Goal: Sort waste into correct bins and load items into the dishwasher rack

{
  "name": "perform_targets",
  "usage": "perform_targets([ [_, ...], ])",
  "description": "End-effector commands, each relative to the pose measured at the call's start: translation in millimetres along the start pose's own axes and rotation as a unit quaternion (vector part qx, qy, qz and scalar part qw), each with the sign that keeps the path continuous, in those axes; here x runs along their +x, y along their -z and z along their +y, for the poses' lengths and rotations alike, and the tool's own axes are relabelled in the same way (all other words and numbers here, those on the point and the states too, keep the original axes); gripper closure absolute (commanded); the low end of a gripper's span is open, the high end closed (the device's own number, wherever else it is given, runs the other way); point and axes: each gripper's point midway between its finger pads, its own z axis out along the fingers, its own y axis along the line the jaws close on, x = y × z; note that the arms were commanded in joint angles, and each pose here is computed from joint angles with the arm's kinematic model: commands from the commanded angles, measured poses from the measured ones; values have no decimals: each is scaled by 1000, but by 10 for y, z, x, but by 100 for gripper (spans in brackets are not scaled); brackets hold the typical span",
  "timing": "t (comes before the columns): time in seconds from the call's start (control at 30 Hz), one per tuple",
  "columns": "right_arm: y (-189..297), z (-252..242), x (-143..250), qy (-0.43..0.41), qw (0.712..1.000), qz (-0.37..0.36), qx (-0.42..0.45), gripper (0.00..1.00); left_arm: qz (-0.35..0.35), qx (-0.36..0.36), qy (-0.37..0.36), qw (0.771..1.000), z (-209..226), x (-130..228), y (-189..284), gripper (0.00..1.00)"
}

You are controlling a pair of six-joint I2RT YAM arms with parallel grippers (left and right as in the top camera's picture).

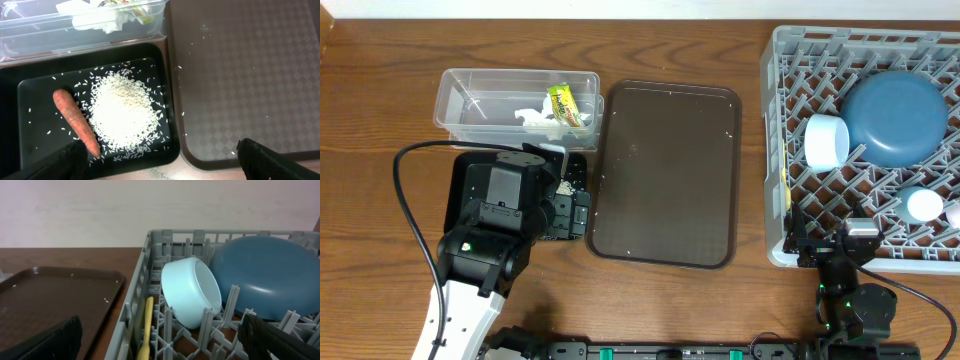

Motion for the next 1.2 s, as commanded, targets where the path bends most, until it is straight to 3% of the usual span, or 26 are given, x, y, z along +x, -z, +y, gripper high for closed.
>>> perform_targets([
  [0.0, 3, 31, 5, 10, 1000, 0, -5, 1, 1, -5, 3, 1000, 13, 6, -8, 2],
  [1.03, 3, 31, 5, 10, 1000, 0, -5, 1, 6, 5, 3, 1000, -18, 63, 42, 2],
  [1.17, 3, 31, 5, 10, 1000, 0, -5, 1, -31, 5, 8, 999, 10, 18, 141, 2],
])
